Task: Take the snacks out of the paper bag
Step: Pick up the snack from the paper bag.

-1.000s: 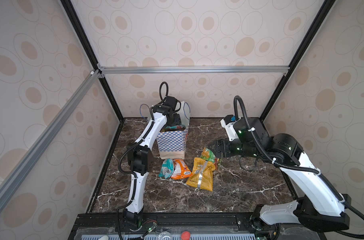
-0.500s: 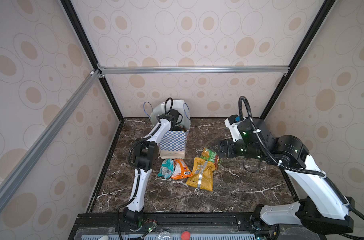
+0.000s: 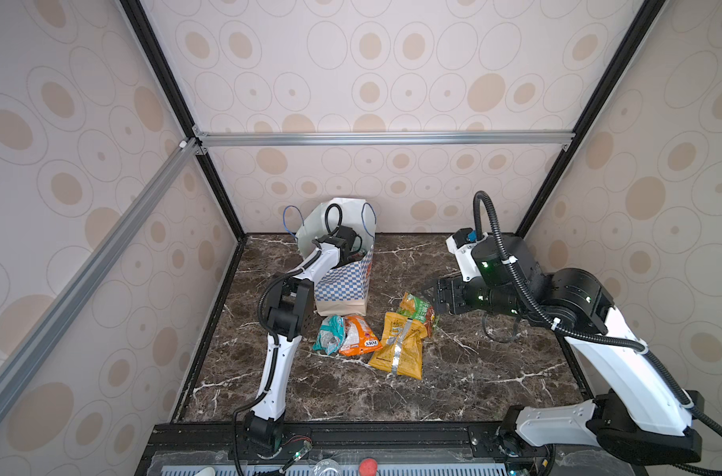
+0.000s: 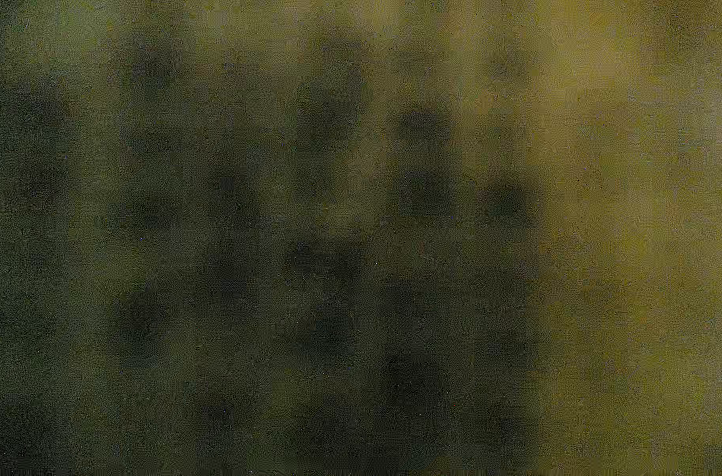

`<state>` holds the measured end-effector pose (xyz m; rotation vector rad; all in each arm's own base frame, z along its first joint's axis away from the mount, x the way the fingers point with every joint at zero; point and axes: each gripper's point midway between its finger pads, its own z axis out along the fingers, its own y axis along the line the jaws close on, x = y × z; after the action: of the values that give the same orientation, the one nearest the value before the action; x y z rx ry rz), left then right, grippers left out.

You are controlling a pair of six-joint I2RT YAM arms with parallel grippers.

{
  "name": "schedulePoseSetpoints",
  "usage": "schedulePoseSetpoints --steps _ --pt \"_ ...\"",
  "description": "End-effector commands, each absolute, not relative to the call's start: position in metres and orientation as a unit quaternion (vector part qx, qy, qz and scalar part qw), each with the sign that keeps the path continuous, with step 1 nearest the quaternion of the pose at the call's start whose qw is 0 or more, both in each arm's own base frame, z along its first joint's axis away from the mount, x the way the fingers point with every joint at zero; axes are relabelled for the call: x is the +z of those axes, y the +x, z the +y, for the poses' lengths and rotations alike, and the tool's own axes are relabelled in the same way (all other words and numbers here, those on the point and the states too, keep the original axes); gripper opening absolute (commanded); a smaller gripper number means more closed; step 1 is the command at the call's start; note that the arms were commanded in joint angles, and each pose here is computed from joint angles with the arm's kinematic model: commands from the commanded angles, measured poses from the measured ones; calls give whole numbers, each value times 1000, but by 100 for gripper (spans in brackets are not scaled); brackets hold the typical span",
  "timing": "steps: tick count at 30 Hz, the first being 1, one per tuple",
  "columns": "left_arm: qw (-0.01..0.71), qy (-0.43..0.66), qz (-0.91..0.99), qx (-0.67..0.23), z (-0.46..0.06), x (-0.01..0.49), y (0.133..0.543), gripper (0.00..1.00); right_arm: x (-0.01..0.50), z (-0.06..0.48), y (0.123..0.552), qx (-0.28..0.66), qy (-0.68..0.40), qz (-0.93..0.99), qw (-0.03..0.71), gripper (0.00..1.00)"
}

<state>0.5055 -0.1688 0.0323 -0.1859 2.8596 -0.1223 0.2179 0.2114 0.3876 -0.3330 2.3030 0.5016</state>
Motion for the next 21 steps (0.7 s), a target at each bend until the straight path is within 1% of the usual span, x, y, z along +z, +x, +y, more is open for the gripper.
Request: schedulePoseSetpoints --steps 1,3,8,16,19,21 --pt "54 -52 997 -15 -156 -29 473 72 391 206 213 194 -131 897 374 87" --pt "54 -49 997 -17 -157 -28 471 64 391 206 213 194 -130 898 374 87" --pt "69 -42 996 -24 -161 -13 479 41 392 209 214 197 -131 897 372 87" --pt "99 -33 994 -37 -167 24 497 10 392 216 216 206 -133 896 370 86" --pt "117 -32 992 -41 -168 45 504 1 391 219 216 207 -135 897 368 86" --pt "129 -32 990 -44 -169 58 510 0 390 219 217 207 -134 897 366 86"
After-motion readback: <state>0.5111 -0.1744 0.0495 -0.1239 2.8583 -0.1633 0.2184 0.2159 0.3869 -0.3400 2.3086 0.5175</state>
